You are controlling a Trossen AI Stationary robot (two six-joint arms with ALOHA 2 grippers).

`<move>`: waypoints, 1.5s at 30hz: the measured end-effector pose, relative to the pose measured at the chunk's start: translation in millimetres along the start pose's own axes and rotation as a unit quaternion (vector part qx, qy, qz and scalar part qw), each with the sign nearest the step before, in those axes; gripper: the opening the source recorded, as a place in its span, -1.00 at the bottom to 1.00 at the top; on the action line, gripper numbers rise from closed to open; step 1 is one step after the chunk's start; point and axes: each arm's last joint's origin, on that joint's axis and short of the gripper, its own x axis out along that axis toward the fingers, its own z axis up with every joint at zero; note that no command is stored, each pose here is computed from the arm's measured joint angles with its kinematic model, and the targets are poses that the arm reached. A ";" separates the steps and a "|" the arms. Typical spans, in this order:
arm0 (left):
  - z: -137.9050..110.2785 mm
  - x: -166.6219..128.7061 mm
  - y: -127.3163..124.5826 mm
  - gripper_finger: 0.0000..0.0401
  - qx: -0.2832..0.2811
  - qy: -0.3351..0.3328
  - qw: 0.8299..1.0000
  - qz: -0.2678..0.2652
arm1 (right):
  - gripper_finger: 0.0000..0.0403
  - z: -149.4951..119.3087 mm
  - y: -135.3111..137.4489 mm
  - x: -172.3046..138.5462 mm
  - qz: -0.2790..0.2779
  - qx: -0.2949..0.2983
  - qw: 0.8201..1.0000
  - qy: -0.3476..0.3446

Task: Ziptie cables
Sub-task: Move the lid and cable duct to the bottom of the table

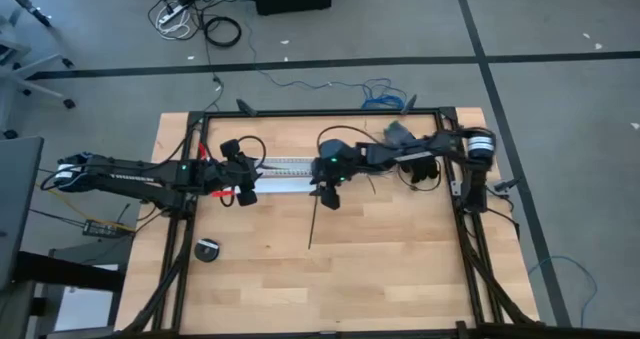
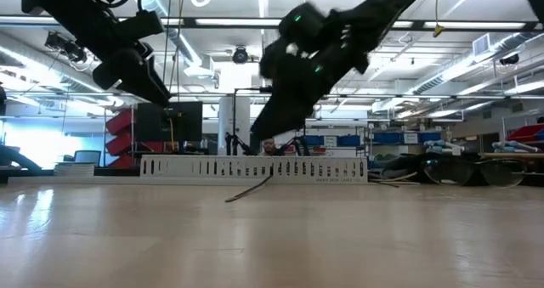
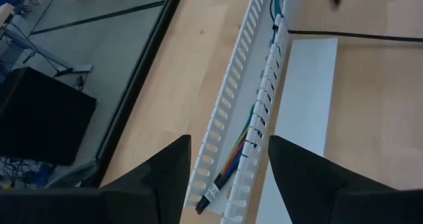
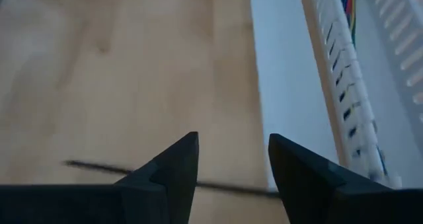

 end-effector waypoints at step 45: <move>2.2 0.2 1.1 -0.01 0.018 -0.009 1.000 0.018 | 0.37 16.8 -38.7 45.8 -0.057 -0.034 0.998 0.019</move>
